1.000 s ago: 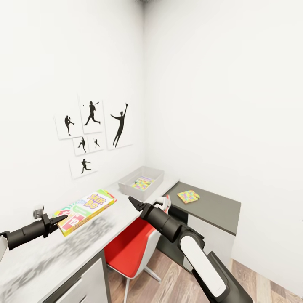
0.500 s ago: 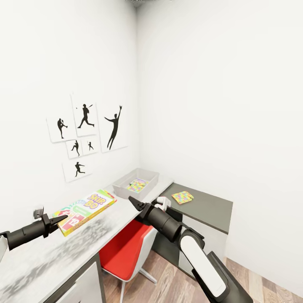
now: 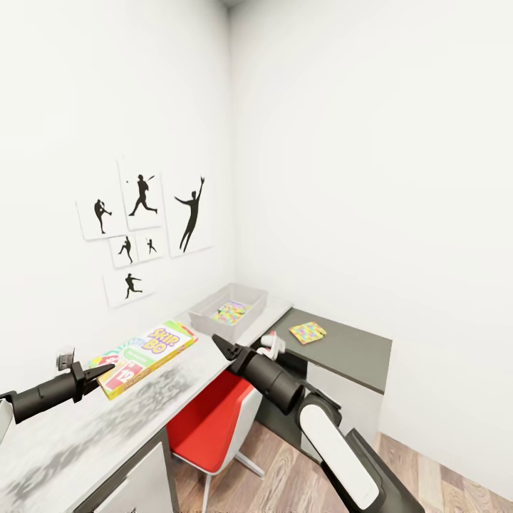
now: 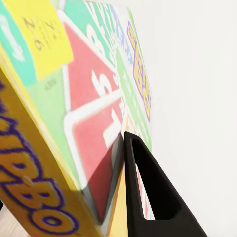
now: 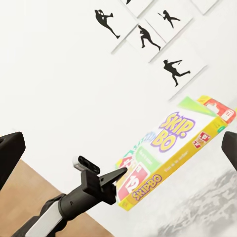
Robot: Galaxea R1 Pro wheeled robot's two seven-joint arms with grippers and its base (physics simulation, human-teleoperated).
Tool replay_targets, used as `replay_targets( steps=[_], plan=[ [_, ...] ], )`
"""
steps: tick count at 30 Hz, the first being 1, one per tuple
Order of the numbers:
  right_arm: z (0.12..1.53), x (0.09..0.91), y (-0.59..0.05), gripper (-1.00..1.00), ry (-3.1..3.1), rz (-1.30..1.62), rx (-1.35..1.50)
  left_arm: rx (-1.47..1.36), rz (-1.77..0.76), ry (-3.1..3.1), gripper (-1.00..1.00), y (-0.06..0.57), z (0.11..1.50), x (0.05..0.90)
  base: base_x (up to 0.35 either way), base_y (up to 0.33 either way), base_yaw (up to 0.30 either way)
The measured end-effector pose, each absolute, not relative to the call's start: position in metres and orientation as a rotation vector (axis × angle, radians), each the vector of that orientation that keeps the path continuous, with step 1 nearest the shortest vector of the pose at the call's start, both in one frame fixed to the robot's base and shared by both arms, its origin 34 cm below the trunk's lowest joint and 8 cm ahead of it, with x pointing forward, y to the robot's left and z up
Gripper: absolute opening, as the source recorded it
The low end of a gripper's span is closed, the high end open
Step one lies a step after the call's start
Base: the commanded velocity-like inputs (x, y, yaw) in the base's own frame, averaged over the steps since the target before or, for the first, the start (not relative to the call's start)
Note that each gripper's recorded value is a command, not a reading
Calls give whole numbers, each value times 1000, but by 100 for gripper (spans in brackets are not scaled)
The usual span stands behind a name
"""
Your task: Put all the toys in the child's room - the three board games (two on the bed and one on the table), the two jigsaw puzzles on the table, and the tennis ball on the table - inside the toy box on the table in the child's room.
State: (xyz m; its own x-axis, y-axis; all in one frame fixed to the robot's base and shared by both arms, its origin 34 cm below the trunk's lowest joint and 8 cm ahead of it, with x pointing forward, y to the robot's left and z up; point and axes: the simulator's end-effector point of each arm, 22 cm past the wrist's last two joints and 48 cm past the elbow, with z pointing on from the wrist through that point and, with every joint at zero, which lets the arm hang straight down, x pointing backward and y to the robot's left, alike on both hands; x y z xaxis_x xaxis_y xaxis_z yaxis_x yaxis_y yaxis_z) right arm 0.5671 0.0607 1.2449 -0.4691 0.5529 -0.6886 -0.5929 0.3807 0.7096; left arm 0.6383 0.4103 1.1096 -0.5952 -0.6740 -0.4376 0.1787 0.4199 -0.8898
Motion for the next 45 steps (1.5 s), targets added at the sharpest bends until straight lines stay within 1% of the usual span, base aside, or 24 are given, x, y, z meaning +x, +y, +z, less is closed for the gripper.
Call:
replay_targets(
  steps=[16, 45],
  plan=[
    [1233, 573, 61, 100, 1589, 1346, -20, -443, -1285, 1859, -100, 410, 1096, 641, 0, 0, -31],
    [1200, 586, 61, 100, 1652, 1342, 19, -473, -1282, 1897, -100, 410, 1072, 645, 0, 0, -129]
  ],
)
